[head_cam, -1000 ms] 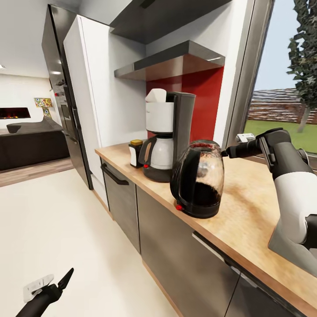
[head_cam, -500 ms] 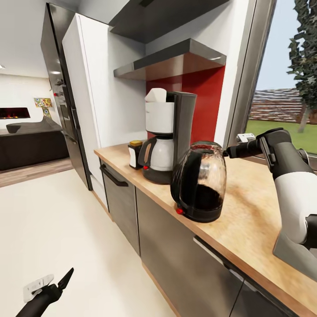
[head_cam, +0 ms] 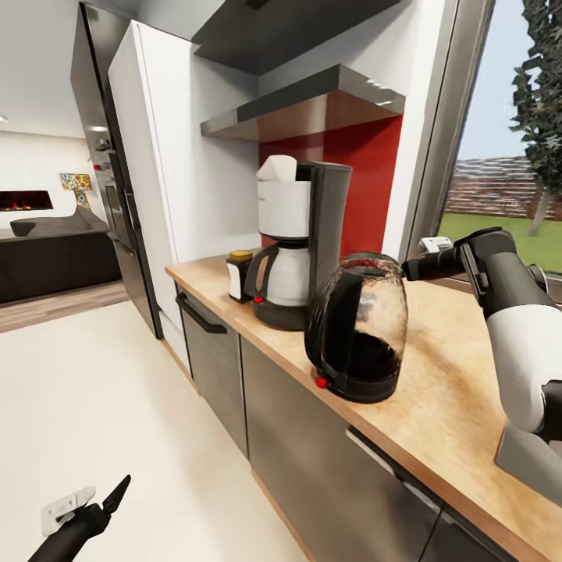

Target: Set up a coffee station on the kitchen countertop: keep the coffee maker on the countertop, move the bottle of coffee from the kitchen shelf to the counter next to the coffee maker, place a paper coffee filter on top of the coffee maker, put the saucer next to the coffee maker with the coffee cup on the saucer, and place the electric kettle next to the coffee maker.

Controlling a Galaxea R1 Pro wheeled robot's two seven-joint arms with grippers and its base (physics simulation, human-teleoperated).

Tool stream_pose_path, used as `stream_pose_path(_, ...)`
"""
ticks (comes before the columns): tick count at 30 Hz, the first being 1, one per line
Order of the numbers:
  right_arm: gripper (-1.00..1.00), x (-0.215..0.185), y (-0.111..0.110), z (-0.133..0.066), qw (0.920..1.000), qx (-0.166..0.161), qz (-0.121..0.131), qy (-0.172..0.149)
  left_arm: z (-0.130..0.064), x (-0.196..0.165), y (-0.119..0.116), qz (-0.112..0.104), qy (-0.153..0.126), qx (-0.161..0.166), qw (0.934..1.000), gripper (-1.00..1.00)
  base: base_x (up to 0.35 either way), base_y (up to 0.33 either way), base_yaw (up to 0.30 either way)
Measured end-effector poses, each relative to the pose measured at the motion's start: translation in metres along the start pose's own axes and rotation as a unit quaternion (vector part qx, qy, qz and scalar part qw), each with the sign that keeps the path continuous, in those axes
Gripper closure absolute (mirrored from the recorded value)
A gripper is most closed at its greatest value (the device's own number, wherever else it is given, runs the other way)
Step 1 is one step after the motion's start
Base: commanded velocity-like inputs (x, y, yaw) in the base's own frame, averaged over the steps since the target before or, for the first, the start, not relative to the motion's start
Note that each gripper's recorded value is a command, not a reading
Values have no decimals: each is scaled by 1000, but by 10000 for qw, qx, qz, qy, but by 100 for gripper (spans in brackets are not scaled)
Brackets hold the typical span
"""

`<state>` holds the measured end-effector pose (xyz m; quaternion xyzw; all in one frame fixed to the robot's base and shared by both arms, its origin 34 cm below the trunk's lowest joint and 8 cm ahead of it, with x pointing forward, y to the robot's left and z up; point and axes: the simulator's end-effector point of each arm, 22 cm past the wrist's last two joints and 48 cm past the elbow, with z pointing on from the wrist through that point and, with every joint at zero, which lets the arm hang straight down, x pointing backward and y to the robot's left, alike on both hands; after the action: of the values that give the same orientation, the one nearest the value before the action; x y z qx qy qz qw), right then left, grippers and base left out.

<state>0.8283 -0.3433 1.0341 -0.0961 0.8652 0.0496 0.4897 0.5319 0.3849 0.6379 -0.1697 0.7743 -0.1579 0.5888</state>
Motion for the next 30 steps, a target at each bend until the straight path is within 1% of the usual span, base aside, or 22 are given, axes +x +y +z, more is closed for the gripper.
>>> stream_pose_path(20,-100,4,1,2,10000,-13,5,33,0,0,0,2,1,0,10000,-100,17,18,0)
stream_pose_path(30,-100,5,1,3,10000,-13,8,42,0,0,0,3,1,0,10000,-100,57,33,0)
